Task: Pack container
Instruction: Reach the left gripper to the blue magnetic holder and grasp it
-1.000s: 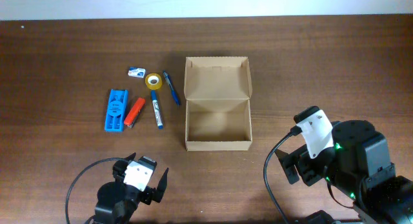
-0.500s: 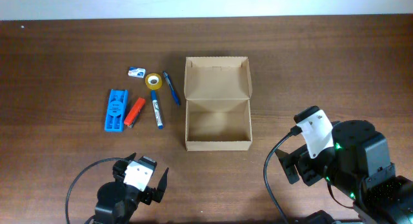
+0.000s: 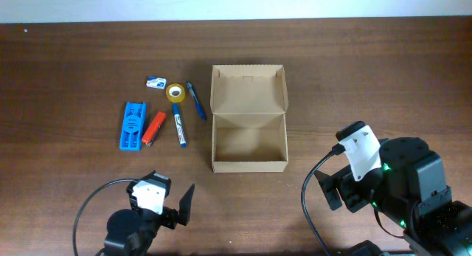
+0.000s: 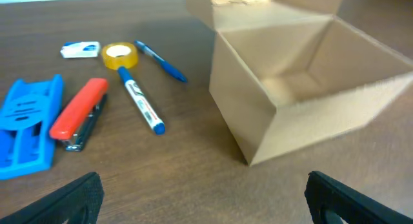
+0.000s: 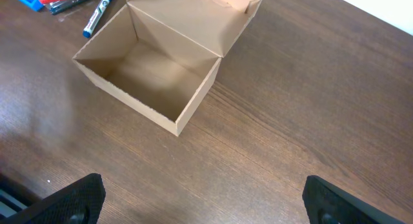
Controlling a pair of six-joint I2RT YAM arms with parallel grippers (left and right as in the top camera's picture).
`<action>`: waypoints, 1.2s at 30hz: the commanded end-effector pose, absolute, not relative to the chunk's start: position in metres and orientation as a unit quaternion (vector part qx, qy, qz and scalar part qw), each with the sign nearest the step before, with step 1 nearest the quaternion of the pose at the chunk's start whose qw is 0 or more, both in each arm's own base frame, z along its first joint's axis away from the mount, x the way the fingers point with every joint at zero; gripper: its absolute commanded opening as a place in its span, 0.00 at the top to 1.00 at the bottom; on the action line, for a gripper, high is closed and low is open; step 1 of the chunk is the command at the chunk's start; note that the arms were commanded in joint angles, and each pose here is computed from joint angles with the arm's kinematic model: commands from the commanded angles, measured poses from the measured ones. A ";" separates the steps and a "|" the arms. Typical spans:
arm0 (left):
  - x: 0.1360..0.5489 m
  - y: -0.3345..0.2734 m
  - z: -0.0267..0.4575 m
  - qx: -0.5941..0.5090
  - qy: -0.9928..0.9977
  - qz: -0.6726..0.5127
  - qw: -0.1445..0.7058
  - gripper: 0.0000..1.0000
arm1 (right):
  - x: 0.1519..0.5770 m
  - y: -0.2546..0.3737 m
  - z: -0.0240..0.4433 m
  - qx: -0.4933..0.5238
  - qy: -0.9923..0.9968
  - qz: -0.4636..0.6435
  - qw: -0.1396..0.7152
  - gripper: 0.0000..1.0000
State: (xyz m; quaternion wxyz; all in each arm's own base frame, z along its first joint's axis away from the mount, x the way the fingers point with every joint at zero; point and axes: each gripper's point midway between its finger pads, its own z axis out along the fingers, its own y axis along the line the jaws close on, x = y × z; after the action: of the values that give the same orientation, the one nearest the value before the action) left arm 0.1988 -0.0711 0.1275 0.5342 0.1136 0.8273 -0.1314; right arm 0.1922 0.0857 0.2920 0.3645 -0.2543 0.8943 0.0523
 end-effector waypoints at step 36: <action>0.364 0.085 0.096 -0.015 0.966 0.081 0.245 0.00 | 0.193 0.085 0.299 -0.253 0.890 0.049 0.375 0.01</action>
State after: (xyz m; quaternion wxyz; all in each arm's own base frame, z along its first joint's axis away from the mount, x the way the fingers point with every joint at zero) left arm 0.3555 0.0839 0.1000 0.2455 -0.0374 0.9646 0.0886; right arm 0.1922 0.0859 0.2932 0.3659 -0.2543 0.8937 0.0525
